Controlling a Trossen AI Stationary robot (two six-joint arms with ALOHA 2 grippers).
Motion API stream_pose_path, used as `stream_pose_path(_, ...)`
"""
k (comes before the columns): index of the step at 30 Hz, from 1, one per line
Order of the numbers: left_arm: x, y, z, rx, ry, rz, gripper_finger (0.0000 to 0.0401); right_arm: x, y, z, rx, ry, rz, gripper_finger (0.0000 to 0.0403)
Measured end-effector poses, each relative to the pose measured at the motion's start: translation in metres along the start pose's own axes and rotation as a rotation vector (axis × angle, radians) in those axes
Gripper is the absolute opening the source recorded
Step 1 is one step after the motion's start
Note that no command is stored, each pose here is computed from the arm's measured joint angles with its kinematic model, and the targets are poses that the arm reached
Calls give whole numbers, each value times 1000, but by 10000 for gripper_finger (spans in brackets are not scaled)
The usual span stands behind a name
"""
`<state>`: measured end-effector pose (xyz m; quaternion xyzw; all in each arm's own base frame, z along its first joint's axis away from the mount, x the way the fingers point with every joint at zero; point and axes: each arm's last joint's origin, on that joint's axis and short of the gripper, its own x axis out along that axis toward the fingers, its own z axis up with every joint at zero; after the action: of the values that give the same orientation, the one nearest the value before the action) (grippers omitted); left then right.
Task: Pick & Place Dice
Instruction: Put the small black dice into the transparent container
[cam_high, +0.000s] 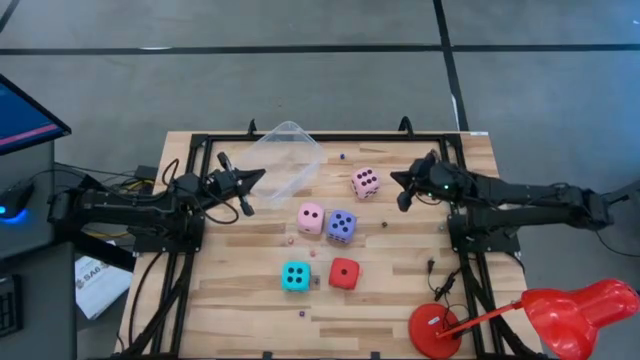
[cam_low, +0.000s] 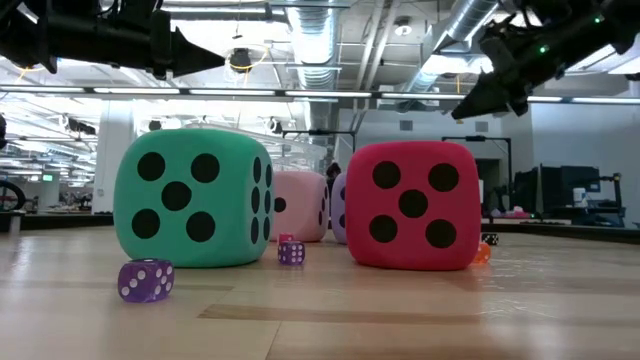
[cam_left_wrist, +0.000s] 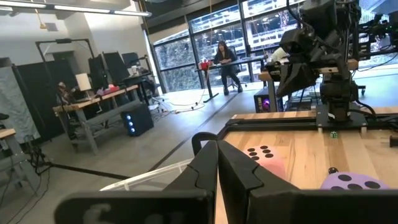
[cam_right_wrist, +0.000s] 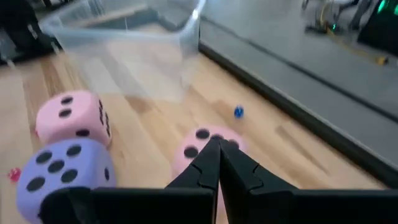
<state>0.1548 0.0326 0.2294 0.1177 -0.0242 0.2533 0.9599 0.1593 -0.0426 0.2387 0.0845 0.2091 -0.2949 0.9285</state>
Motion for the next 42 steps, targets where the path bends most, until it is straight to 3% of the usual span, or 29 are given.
stream_pose_path(19, -1, -2, -11, 45, 113, -34, 3, 22, 16, 32, 30, 95, -24, 3)
stream_pose_path(23, -3, -2, -16, 55, 156, -74, 2, 27, 19, 37, 24, 108, -29, 3)
stream_pose_path(29, -12, 1, -8, 17, 93, -187, 2, 33, 23, 45, 16, 122, -32, 3)
stream_pose_path(38, -29, 5, -10, -1, 146, -223, 3, 33, 23, 46, 4, 128, -33, 3)
stream_pose_path(42, -35, 5, -8, -13, 112, -313, 3, 33, 23, 46, 4, 128, -33, 3)
